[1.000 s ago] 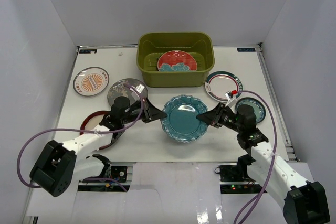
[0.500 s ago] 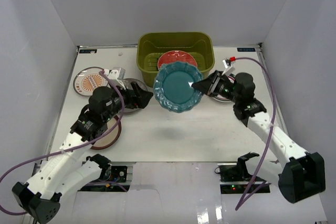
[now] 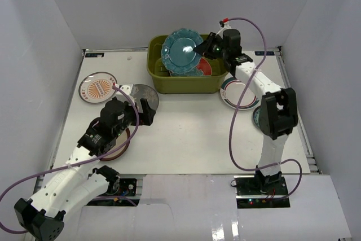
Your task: Place the plates into the plastic bin on the countertop
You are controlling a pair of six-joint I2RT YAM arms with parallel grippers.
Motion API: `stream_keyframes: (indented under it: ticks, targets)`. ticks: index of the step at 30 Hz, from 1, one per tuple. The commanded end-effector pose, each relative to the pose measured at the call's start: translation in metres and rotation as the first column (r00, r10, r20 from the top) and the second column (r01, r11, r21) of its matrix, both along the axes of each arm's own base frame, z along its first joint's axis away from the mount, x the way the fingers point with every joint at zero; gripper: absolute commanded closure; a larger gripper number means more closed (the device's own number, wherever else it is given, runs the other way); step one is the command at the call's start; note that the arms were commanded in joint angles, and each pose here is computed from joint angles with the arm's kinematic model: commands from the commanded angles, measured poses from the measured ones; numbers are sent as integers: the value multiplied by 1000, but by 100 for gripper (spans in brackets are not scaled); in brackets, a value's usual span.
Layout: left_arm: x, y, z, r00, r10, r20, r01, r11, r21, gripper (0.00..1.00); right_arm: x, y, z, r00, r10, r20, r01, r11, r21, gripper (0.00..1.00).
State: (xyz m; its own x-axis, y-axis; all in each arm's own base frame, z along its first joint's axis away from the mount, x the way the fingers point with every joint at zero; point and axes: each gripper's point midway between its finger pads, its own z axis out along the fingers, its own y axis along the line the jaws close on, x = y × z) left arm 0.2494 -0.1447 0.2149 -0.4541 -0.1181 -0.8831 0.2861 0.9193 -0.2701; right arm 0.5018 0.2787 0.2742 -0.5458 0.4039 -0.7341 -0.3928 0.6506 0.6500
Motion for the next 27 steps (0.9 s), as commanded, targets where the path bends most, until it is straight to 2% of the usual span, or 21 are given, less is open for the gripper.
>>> stream_keyframes:
  ticks: [1,6,10,12,13,15,16,18,19,22,25,27]
  targets:
    - [-1,2,5,1000,-11,25,11,1000,2,2,37,7,36,996,-32,83,30,999,31,92]
    - [-2,2,7,999,-16,31,16,1000,-6,2,62,10,9,998,-54,34,54,998,-25,92]
    - [-3,2,7,999,-19,32,19,1000,-8,2,67,6,-24,997,-77,-29,74,994,-83,92]
    - [-2,2,7,999,-18,33,18,1000,-7,2,67,4,-39,995,-88,-51,81,990,-116,87]
    - [-2,2,7,999,-18,33,18,1000,-6,2,66,3,-43,994,-91,-57,83,989,-125,83]
    - [-2,3,7,999,-12,33,12,1000,-5,2,67,-2,-57,992,-101,-77,87,982,-165,64]
    - [-2,4,7,999,-9,32,9,1000,-5,2,66,-3,-62,991,-103,-85,87,980,-179,48]
    - [-1,4,7,999,-5,32,5,1000,-1,2,63,-6,-70,990,-105,-99,82,974,-211,35]
    - [0,5,6,999,-1,32,1,1000,-1,2,63,-11,-70,989,-121,-87,98,967,-236,24]
    - [0,6,7,999,5,36,-5,1000,-1,2,63,-17,-61,990,-134,-52,116,958,-264,10]
    - [1,7,6,999,9,34,-10,1000,2,2,63,-20,-40,991,-136,-2,131,954,-271,1]
    - [1,8,6,999,15,34,-15,1000,6,2,61,-24,-23,990,-138,39,143,945,-295,8]
